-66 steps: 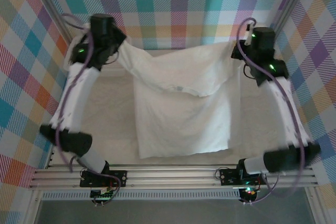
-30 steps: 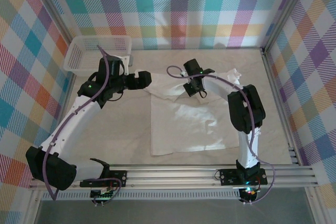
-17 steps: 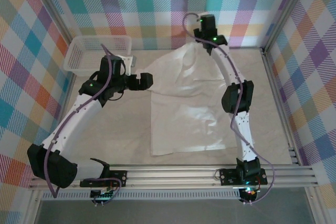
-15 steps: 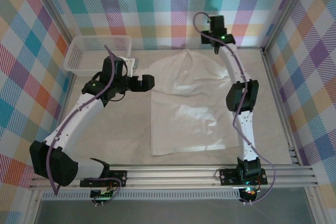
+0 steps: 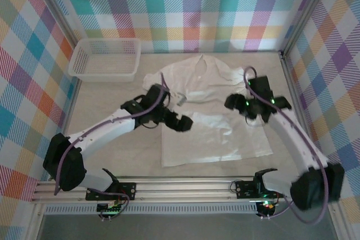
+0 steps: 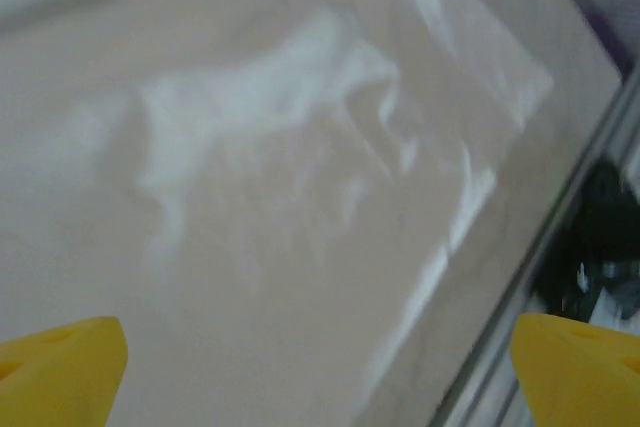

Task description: Fold the inside-out t-shirt

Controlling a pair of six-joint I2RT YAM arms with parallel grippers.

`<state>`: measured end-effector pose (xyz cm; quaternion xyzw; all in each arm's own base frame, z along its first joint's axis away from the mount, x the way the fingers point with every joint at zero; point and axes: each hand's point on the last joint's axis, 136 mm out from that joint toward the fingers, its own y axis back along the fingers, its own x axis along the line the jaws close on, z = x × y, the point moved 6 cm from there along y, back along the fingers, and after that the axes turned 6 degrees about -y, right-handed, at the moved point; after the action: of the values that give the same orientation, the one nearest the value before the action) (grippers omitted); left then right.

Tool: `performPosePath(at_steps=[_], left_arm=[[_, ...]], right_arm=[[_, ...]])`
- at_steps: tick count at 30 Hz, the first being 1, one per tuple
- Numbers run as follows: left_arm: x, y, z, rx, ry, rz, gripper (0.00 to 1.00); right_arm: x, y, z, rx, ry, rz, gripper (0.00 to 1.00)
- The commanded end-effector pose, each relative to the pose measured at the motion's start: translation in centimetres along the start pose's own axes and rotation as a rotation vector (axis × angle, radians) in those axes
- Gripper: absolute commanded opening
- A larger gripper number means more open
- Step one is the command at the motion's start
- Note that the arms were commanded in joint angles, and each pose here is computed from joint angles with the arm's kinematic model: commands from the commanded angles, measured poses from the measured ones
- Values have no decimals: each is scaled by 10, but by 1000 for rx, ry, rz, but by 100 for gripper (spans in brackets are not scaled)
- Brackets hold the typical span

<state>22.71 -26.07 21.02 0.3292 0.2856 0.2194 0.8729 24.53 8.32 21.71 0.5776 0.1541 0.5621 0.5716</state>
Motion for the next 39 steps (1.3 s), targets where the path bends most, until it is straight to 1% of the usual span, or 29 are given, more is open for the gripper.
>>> performPosePath(at_steps=[1,2,4,6,8,11,13,16,19,22,23,24,26,27,30,31,33,36,38,39], left_arm=[[-18,-17,-22,31,-141,-31,100],[-22,-23,-29,54,-171,-46,100],[-26,-32,-48,149,-250,-39,100],[-26,-36,-65,254,-349,21,100],[-28,-33,-74,300,-430,69,100],[-30,-26,-74,255,-479,91,100],[-31,-22,-73,209,-498,109,100],[-32,-19,-75,206,-540,124,100],[-32,-17,-71,227,-561,144,100],[-35,-17,-65,214,-583,131,100],[-35,-19,-64,211,-592,124,100],[-36,-21,-64,212,-601,117,100],[-36,-28,-63,213,-607,101,100],[-37,-32,-64,213,-607,87,100],[-40,-46,-63,203,-598,36,100],[-40,-50,-63,204,-590,22,100],[-45,-59,-59,197,-568,-16,100],[-50,-69,-57,179,-552,-58,100],[-53,-77,-58,172,-548,-81,100],[-59,-82,-55,149,-553,-96,100]], right_arm=[[-42,-11,-58,199,-258,-133,73],[-47,-11,-70,243,-261,-138,73],[-57,-17,-95,350,-237,-194,72],[-65,-27,-112,430,-181,-282,74],[-71,-39,-121,487,-142,-346,75],[-65,-61,-126,529,-100,-333,74],[-64,-71,-125,534,-64,-330,69],[-71,-85,-127,536,-48,-365,67],[-71,-93,-129,554,-54,-367,58],[-72,-89,-130,557,-54,-366,46],[-71,-86,-131,559,-54,-362,41],[-71,-81,-132,561,-49,-356,33],[-71,-73,-132,552,-41,-351,25],[-71,-71,-132,548,-35,-341,19],[-67,-67,-130,547,-32,-324,17],[-66,-68,-131,554,-34,-321,14],[-68,-72,-134,575,-43,-317,1],[-68,-72,-137,599,-51,-320,0],[-62,-67,-136,599,-48,-290,0],[-58,-64,-134,598,-45,-271,0]])
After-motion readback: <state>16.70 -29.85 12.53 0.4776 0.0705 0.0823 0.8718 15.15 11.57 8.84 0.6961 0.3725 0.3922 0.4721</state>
